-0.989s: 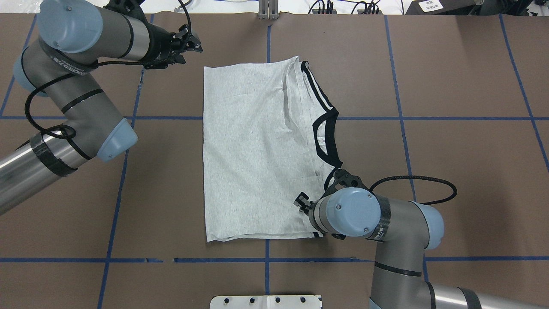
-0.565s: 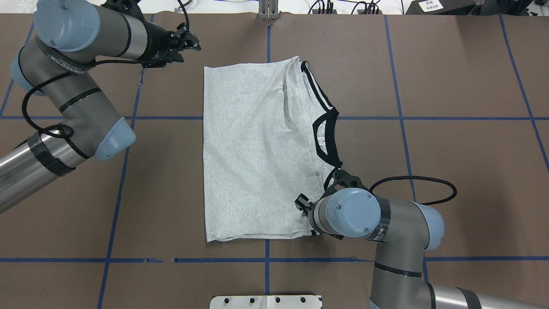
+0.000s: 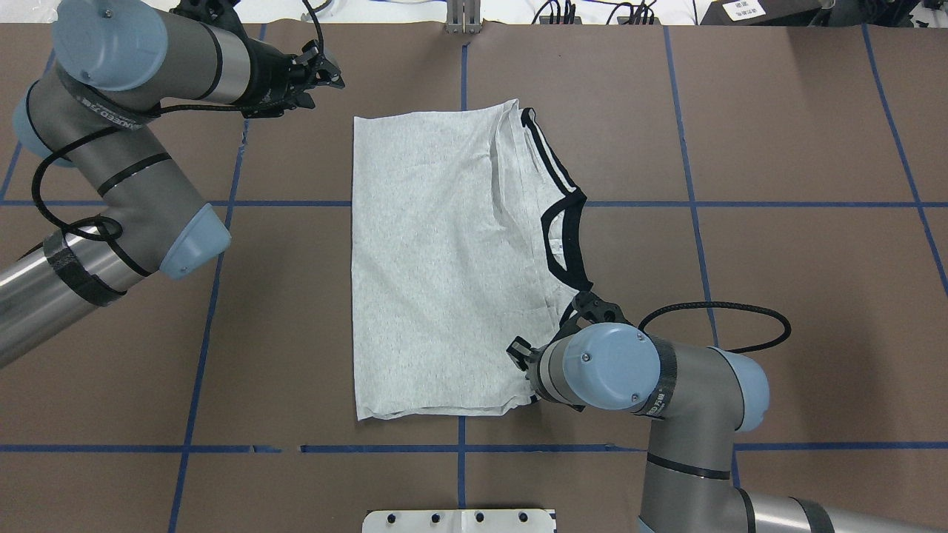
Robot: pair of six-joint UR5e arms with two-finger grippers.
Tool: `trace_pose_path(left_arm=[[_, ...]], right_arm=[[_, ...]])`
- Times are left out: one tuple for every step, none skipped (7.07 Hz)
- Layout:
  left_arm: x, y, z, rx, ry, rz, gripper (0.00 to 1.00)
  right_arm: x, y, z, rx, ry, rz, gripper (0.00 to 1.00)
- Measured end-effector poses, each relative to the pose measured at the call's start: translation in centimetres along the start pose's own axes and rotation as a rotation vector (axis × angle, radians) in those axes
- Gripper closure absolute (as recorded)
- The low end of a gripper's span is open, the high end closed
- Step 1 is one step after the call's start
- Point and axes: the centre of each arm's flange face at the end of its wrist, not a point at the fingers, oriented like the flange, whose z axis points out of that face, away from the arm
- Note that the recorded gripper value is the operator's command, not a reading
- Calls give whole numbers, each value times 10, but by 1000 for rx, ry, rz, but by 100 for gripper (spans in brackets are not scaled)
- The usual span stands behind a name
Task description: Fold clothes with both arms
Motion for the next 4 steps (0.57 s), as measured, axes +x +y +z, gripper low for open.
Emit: trace_pose_path(left_arm=[[-1,1,-3,-1,0,0,39],[-4,7,-13,-5,0,-3,39],[-15,25,-32,-26,5,-14,39],[-30,52,-49,-64,6,-39,38]], right_arm=[[-1,2,-11,-1,-1,0,100],[-2,4,-19,0,3,1,100],[-1,6,-24,-3,4,6,100],[0,11,-29,-11,1,13,100]])
